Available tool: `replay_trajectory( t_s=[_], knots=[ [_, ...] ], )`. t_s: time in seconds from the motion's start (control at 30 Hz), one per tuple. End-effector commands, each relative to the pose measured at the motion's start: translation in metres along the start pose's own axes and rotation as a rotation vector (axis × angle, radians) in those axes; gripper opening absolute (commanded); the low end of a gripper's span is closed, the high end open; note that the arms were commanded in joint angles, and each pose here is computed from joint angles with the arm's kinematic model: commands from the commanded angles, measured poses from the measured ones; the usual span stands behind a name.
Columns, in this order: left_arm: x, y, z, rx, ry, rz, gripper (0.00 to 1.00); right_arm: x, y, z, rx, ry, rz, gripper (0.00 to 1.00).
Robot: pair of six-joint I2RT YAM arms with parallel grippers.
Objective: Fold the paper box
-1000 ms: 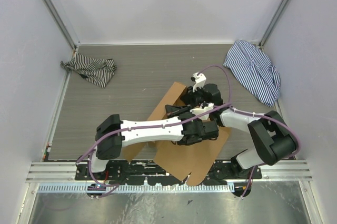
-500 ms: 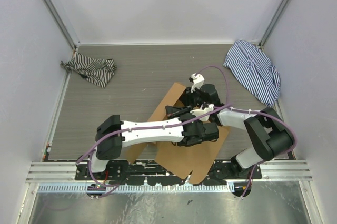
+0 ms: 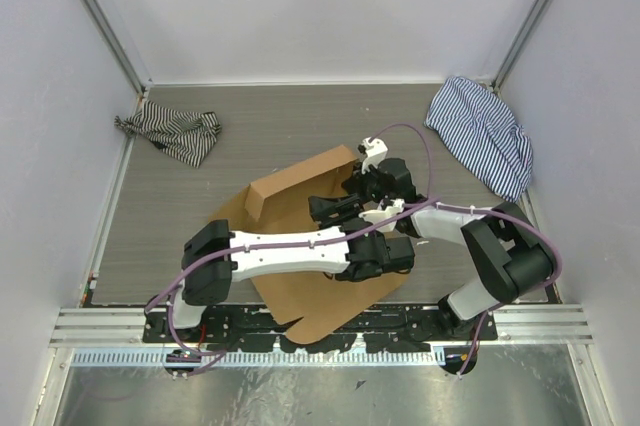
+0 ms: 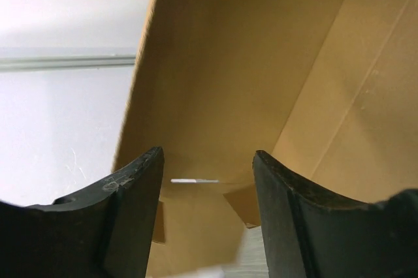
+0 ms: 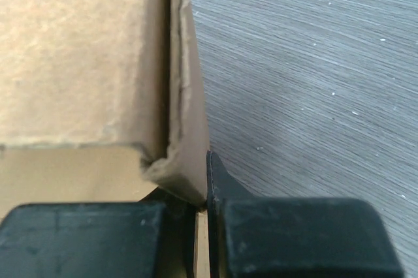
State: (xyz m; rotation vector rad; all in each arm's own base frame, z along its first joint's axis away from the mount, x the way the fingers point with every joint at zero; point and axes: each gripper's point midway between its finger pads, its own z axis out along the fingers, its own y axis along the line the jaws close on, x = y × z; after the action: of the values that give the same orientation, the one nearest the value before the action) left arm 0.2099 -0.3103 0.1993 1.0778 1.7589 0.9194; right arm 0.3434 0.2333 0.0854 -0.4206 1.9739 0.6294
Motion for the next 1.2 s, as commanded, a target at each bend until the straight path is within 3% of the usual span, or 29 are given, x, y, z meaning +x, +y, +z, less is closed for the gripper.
replay_trajectory(
  t_s=[0.0, 0.2, 0.47, 0.6, 0.77, 0.97, 1.07, 1.17],
  knots=[
    [0.001, 0.002, -0.006, -0.005, 0.000, -0.048, 0.65, -0.018, -0.016, -0.004, 0.108, -0.038, 0.035, 0.01],
    [0.004, 0.034, -0.018, -0.064, -0.005, -0.135, 0.67, -0.023, -0.028, -0.012, 0.188, -0.057, 0.051, 0.02],
    [0.022, 0.106, -0.038, -0.131, -0.068, -0.466, 0.68, -0.042, -0.047, -0.038, 0.327, -0.114, 0.028, 0.02],
    [0.039, 0.137, -0.041, -0.158, -0.136, -0.664, 0.78, -0.042, -0.051, -0.047, 0.356, -0.120, 0.013, 0.05],
    [0.061, 0.160, -0.026, -0.158, -0.150, -0.860, 0.81, -0.034, -0.049, -0.048, 0.340, -0.098, 0.016, 0.22],
    [0.085, 0.169, 0.001, 0.009, -0.196, -1.101, 0.81, -0.035, -0.046, -0.052, 0.334, -0.092, 0.028, 0.37],
    [0.089, 0.178, 0.010, 0.010, -0.211, -1.116, 0.82, -0.042, -0.041, -0.059, 0.326, -0.098, 0.032, 0.40],
    [0.092, 0.174, 0.024, 0.022, -0.138, -1.075, 0.84, -0.055, -0.033, -0.072, 0.305, -0.118, 0.038, 0.40]
  ],
)
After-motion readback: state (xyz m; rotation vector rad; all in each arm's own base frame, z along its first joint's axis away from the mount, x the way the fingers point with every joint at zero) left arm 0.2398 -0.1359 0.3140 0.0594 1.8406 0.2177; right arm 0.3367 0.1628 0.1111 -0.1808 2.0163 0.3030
